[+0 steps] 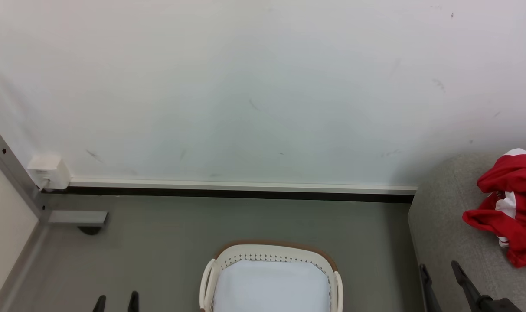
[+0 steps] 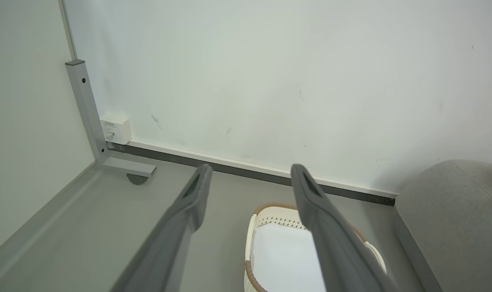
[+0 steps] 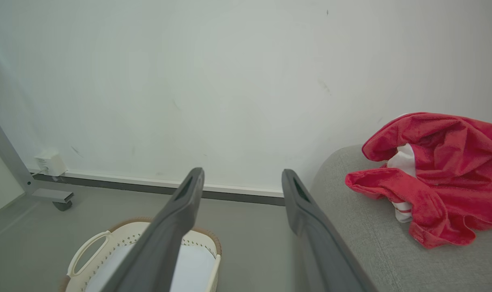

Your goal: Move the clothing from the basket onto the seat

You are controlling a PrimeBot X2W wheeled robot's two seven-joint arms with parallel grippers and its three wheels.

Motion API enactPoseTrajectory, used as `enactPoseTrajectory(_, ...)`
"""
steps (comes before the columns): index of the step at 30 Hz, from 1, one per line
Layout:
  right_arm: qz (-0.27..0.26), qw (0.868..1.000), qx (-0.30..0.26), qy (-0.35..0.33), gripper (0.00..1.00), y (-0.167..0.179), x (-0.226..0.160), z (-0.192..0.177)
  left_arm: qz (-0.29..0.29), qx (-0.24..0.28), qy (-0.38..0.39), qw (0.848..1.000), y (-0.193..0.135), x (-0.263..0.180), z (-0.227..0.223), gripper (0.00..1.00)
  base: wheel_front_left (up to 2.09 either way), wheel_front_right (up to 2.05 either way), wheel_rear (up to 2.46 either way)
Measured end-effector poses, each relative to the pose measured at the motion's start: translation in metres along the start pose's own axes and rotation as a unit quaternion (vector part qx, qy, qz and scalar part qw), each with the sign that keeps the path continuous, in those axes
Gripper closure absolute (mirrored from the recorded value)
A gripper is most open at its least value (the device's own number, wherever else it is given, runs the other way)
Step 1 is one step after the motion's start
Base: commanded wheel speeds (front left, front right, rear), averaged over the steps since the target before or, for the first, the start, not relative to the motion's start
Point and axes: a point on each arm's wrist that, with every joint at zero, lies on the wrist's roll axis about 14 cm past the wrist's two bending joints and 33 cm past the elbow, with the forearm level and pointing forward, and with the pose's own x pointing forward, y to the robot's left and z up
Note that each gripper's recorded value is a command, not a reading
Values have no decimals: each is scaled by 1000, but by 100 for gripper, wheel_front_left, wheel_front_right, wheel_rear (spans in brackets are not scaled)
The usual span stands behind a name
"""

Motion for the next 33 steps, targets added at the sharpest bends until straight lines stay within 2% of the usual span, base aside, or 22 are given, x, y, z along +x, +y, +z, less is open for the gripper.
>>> enactPoseTrajectory(33, -28, 1000, 2, 12, 0, -16, -15, -8, -71, -1, 5, 997, -37, 18, -3, 0, 0, 0, 0)
